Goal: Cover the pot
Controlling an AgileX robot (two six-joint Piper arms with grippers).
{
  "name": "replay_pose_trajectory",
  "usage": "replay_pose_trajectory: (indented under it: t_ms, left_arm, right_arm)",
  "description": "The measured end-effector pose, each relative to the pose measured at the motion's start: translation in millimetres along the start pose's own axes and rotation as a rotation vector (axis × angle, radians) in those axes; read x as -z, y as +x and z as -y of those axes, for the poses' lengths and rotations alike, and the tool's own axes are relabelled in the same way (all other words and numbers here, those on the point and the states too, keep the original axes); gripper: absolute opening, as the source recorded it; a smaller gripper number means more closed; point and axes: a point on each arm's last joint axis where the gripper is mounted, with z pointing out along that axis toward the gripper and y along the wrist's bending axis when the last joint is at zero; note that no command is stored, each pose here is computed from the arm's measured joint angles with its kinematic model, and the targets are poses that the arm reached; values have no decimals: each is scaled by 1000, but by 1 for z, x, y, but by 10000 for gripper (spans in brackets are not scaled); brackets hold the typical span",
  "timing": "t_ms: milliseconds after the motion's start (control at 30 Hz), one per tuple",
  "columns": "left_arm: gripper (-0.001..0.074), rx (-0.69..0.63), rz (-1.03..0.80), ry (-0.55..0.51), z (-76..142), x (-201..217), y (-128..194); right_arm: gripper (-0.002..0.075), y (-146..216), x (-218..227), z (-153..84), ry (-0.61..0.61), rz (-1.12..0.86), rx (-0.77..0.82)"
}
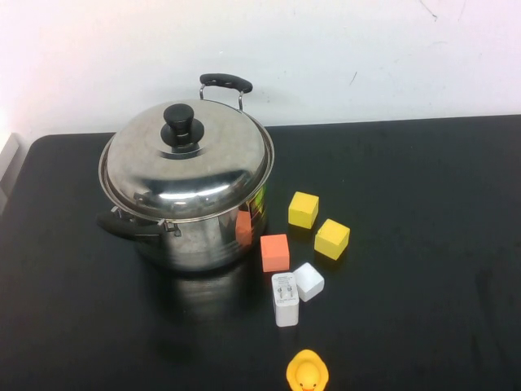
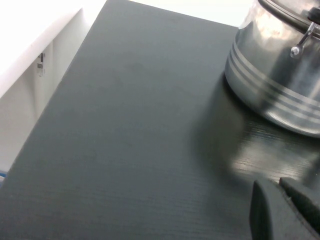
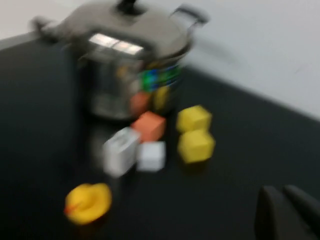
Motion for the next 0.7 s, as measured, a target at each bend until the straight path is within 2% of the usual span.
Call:
replay_pose_trajectory:
  t_ms: [100,233,400,600,700]
  left_arm:
    - [-2,4,0,0,0,0,0]
    - [-1,4,0,0,0,0,0]
    - [-2,4,0,0,0,0,0]
    - [-2,4,0,0,0,0,0]
    - [-2,4,0,0,0,0,0]
  right_arm:
    - [-2,20,13,-4,-36,-4,-32]
    - [-2,48,15,-7,17,48,-92]
    - [-2,72,14,3,272,121,-131]
    - [-2,93,17,16,562,26,-310]
    - [-2,99,23,17,661,-13,-360]
